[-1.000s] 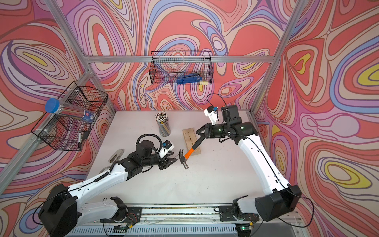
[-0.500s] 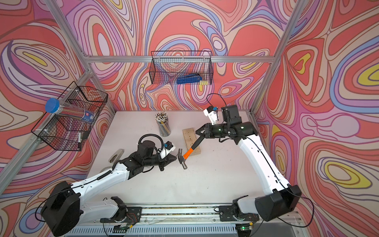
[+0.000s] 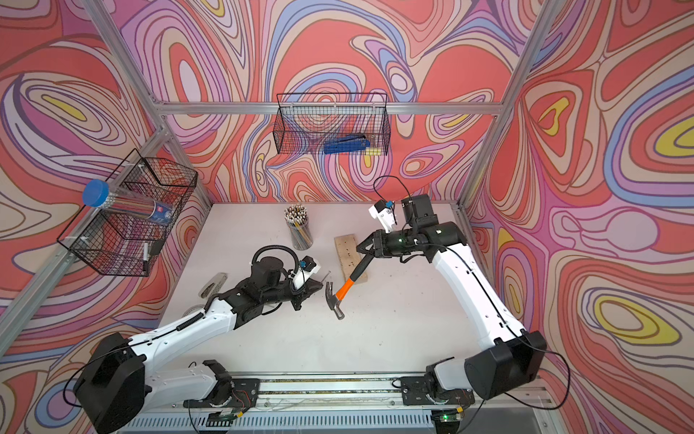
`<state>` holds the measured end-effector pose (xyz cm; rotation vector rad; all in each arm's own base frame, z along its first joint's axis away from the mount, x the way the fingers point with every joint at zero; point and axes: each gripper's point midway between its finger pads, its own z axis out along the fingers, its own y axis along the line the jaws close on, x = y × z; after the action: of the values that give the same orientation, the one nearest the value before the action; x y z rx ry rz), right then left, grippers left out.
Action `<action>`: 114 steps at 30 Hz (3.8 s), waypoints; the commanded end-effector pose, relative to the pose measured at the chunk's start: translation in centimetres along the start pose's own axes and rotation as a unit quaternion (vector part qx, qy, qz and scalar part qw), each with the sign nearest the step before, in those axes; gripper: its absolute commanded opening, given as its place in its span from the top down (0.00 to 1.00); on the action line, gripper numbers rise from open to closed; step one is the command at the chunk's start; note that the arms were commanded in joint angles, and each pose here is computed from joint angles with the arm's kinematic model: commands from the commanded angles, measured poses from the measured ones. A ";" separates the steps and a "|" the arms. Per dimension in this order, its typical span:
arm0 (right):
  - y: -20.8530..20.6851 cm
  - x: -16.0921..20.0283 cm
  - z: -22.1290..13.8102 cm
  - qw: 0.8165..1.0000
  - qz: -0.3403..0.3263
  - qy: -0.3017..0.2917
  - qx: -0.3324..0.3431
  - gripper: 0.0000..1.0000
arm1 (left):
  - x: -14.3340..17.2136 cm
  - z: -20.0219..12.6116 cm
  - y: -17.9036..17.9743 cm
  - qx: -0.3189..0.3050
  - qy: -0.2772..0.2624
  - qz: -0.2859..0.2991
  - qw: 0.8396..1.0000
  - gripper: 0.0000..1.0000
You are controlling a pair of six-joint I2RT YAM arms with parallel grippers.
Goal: Use a claw hammer to pull out a nail
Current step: Pick up the nail with the hammer, then place the nail at the center of the board, then place the hammer at the center of the board.
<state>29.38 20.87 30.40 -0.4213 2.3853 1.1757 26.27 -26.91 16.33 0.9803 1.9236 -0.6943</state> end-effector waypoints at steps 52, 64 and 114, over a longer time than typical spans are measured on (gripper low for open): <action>-5.7 -0.8 0.7 0.991 0.012 -0.050 0.121 1.00 | 17.0 -1.6 10.9 -0.335 0.347 -0.409 0.775 0.79; -5.9 -2.1 -0.2 0.986 0.009 -0.088 0.142 1.00 | 13.4 -1.5 10.7 -0.302 0.315 -0.388 0.812 0.70; -26.9 -3.8 -9.2 0.823 0.271 -0.421 0.269 1.00 | 3.8 4.3 1.1 -0.100 0.179 -0.299 0.932 0.57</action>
<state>41.53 -2.39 16.54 0.8711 2.0136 0.5028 27.51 -27.50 10.63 0.3930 2.6091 -0.6363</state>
